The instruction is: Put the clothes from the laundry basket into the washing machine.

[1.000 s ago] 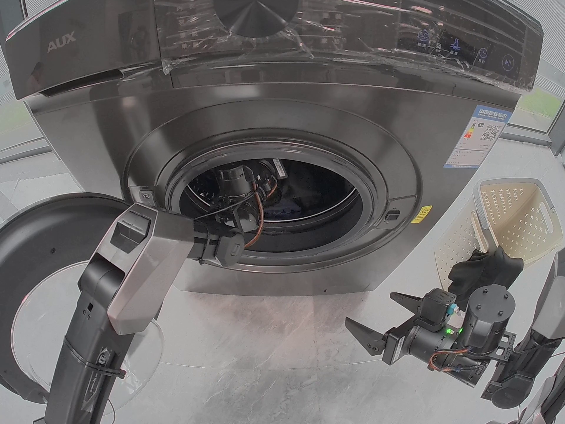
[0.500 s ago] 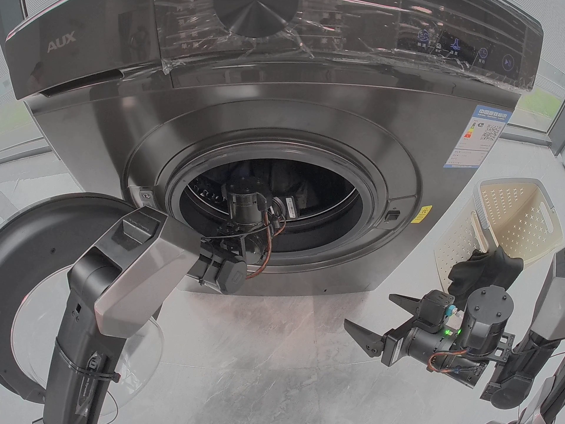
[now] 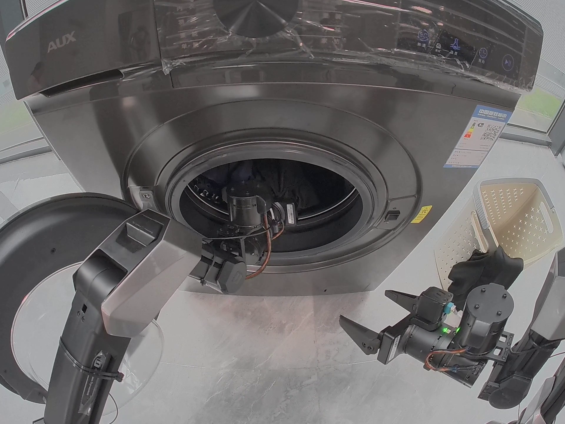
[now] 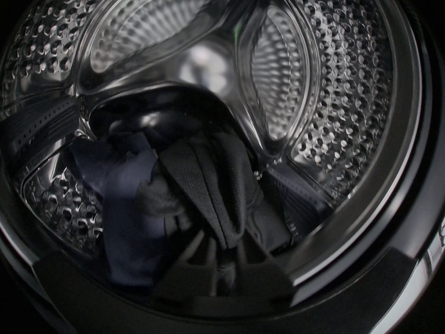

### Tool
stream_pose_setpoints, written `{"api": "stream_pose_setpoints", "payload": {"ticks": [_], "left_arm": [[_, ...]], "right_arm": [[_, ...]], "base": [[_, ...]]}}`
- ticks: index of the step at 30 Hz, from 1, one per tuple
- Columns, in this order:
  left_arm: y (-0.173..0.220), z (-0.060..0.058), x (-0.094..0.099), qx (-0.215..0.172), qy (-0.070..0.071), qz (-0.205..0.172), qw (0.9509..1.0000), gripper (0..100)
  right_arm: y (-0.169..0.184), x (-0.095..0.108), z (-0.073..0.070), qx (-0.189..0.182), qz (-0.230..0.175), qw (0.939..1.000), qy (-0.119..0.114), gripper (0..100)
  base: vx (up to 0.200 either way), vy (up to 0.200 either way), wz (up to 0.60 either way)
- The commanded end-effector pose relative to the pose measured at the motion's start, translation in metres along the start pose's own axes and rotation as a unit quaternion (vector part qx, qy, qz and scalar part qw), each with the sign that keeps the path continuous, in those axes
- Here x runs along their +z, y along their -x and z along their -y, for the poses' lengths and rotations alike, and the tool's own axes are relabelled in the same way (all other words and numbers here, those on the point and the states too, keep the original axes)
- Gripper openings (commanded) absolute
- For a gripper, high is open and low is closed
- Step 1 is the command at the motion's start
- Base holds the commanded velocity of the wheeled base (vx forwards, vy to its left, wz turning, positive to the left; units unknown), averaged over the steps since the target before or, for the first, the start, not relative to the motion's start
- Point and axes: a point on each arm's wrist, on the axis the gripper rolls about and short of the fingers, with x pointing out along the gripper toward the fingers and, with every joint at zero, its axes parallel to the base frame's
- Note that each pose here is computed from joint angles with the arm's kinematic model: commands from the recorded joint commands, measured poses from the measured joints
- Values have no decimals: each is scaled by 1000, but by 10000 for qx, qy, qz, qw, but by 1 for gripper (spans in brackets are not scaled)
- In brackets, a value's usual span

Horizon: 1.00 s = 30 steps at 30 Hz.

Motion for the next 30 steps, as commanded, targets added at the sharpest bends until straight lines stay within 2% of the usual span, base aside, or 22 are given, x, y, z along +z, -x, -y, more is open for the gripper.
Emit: {"api": "stream_pose_setpoints", "payload": {"ticks": [1,4,6,11,12,13,15,17,18,19,20,21,22,23,24,25,26,28,30], "left_arm": [[-24,-7,3,212,165,523,9983,0],[-38,-11,8,460,269,988,9937,0],[-38,-15,9,503,272,1015,9932,0],[-37,-11,9,468,280,1063,9928,0],[-37,-11,9,468,280,1063,9928,100],[-37,-9,10,443,306,1061,9929,100],[-32,1,25,350,371,1177,9917,100],[-20,11,33,257,384,1024,9937,100],[-19,11,33,251,387,1001,9939,100],[3,29,42,33,360,757,9965,100],[16,41,44,-131,343,646,9972,100],[18,43,44,-159,340,627,9973,100],[33,57,45,-380,320,547,9973,100],[48,68,45,-553,262,461,9971,100],[58,73,43,-636,231,385,9970,100],[58,73,43,-636,231,385,9970,100],[76,78,40,-739,55,228,9970,100],[93,78,38,-794,-117,101,9967,100],[114,78,40,-909,-227,19,9956,100]], "right_arm": [[-4,8,-2,38,198,9998,-31,100],[-4,7,-2,34,176,9998,-26,100],[-5,7,-2,36,183,9998,-27,100],[-5,7,-2,36,183,9998,-35,100],[-5,7,-2,36,183,9998,-35,100],[-5,7,-2,28,184,9998,-36,100],[-5,7,-2,22,193,9998,-46,100],[-5,7,-2,30,191,9998,-46,100],[-5,7,-2,22,193,9998,-46,100],[-4,7,-2,21,185,9998,-45,100],[-4,7,-2,30,191,9998,-46,100],[-4,7,-1,22,193,9998,-47,100],[-4,8,-1,16,201,9998,-50,100],[-4,8,-1,9,202,9998,-51,100],[-4,7,0,6,187,9998,-49,100],[-4,7,0,6,187,9998,-49,100],[-2,8,0,6,187,9998,-49,100],[0,10,-1,13,225,9997,-54,100],[1,12,1,-1,280,9996,-66,100]], "base": [[0,0,0],[0,0,0],[0,0,0],[0,0,0],[0,0,0],[0,0,0],[0,0,0],[0,0,0],[0,0,0],[0,0,0],[0,0,0],[0,0,0],[0,0,0],[0,0,0],[0,0,0],[0,0,0],[0,0,0],[0,0,0],[0,0,0]]}}
